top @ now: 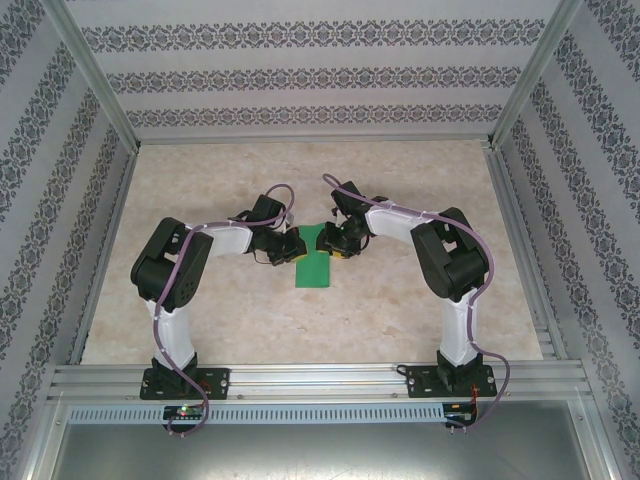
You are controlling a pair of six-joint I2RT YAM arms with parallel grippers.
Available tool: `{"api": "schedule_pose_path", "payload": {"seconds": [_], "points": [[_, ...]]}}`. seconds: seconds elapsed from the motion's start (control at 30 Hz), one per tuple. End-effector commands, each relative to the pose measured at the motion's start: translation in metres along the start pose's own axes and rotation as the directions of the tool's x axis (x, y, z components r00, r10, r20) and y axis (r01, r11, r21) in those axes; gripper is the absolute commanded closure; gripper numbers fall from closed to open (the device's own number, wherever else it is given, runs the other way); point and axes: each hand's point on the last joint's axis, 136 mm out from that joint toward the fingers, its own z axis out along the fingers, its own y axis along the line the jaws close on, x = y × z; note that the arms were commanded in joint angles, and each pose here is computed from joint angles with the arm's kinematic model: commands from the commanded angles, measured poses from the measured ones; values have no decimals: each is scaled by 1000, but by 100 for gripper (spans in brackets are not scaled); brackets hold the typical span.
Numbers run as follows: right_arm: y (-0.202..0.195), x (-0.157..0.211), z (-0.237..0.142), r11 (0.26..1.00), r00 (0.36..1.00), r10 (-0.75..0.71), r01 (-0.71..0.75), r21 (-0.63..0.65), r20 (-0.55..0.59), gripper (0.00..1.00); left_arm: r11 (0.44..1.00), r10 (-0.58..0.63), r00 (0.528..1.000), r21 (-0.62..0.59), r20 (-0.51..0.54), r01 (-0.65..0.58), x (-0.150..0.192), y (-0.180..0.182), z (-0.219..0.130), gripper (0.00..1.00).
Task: Fold a paper plane with a square sheet of paper (pick it up from the middle)
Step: Hold the square sheet of paper at the center of the table.
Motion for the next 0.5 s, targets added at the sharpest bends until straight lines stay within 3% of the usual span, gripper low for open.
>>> {"api": "schedule_pose_path", "payload": {"seconds": [0.0, 0.27, 0.47], "points": [[-107, 42, 57, 935, 990, 96, -55, 350, -100, 60, 997, 8, 999, -74, -35, -10, 9, 15, 9, 100], [-89, 39, 47, 952, 992, 91, -60, 299, -90, 59, 969, -33, 994, -248, -104, 6, 37, 63, 7, 100], [-27, 15, -12, 994, 999, 36, -40, 105, 37, 53, 948, -63, 986, -318, -155, 10, 51, 85, 11, 100]]}}
